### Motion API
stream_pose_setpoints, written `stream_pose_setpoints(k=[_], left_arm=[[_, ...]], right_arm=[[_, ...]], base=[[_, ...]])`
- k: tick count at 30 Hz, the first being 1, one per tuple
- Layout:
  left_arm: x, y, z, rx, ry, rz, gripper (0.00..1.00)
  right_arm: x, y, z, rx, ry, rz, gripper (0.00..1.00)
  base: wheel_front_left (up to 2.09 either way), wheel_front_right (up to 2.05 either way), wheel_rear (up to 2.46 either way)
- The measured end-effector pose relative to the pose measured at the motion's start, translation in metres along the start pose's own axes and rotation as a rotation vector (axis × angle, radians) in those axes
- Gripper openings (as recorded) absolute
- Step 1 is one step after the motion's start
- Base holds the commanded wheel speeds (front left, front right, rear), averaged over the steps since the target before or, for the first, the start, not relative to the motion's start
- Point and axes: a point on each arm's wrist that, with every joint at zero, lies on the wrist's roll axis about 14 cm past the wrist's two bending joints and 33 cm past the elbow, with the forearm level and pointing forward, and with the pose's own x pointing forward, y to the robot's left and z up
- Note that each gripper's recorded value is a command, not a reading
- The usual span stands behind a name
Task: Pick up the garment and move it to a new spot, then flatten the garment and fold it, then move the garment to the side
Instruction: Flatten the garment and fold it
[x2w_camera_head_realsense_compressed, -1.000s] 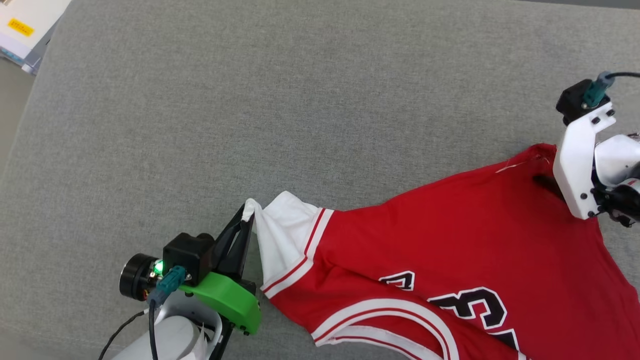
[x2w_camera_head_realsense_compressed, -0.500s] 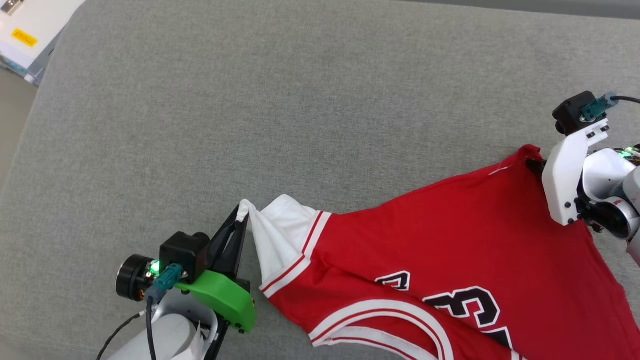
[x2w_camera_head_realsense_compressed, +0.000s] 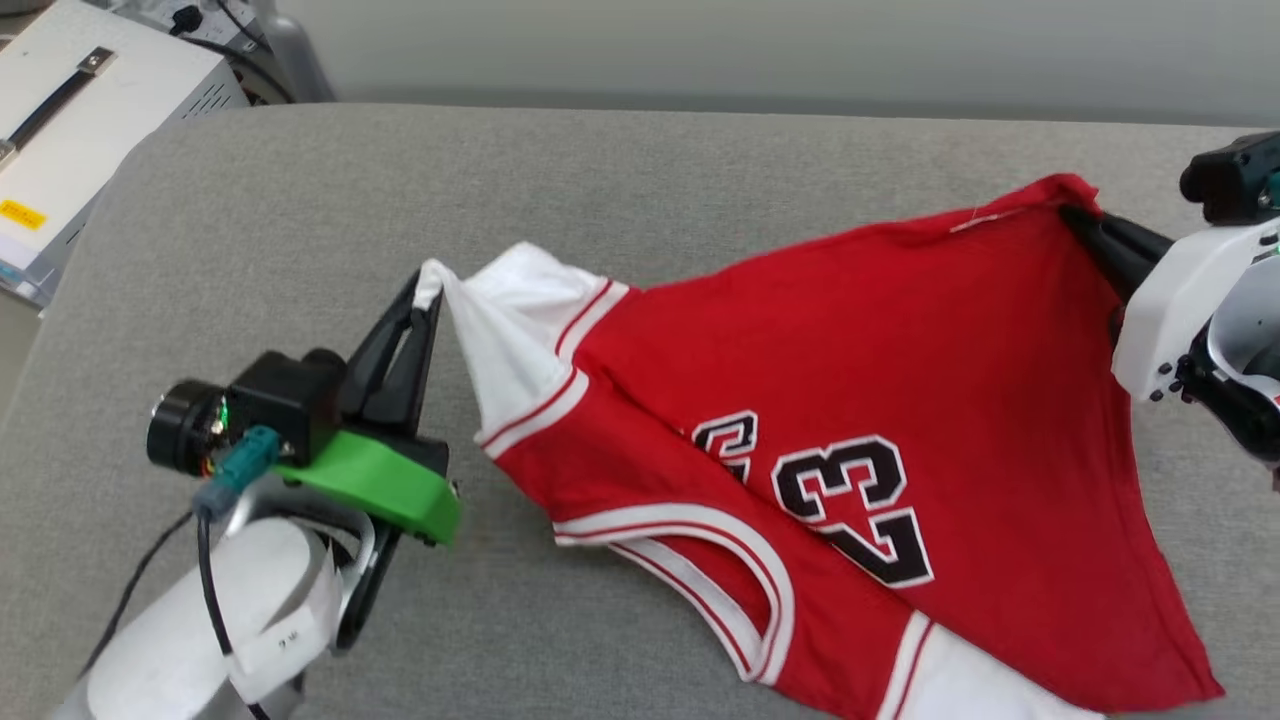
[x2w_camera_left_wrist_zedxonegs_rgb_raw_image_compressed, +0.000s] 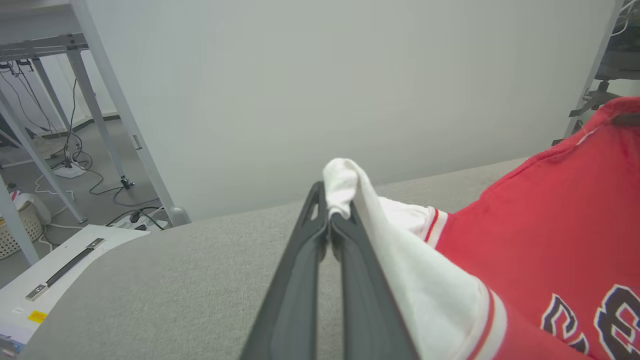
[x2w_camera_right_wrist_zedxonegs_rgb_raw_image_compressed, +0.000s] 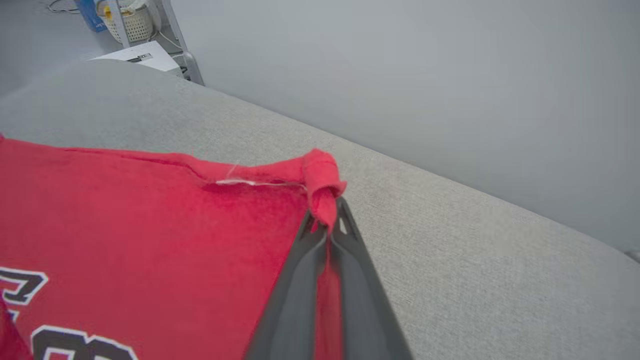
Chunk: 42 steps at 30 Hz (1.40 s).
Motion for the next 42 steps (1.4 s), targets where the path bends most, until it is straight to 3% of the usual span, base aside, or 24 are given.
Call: stream_pose_setpoints(k=[9,14,26,34,42], left_arm=[[0.065,-0.008,0.097,0.102,-0.227,-0.122,0.0],[0.108,-0.007,0.139,0.161,-0.315,-0.156,0.0],[0.206,0.006,0.224,0.296,-0.481,-0.169,0.0],[0.245,0.024,0.264,0.353,-0.565,-0.132,0.0],[0.274,0.045,0.243,0.364,-0.53,-0.104,0.0]], right_arm=[[-0.019,-0.027,0.076,-0.027,-0.239,-0.11,0.0],[-0.002,-0.039,0.119,-0.014,-0.341,-0.143,0.0],[0.04,-0.095,0.225,-0.101,-0.523,-0.275,0.0],[0.061,-0.118,0.267,-0.172,-0.593,-0.338,0.0],[0.087,-0.124,0.274,-0.208,-0.599,-0.349,0.0]], base=[[0.0,0.0,0.0],[0.0,0.0,0.0],[0.0,0.0,0.0],[0.0,0.0,0.0],[0.0,0.0,0.0]])
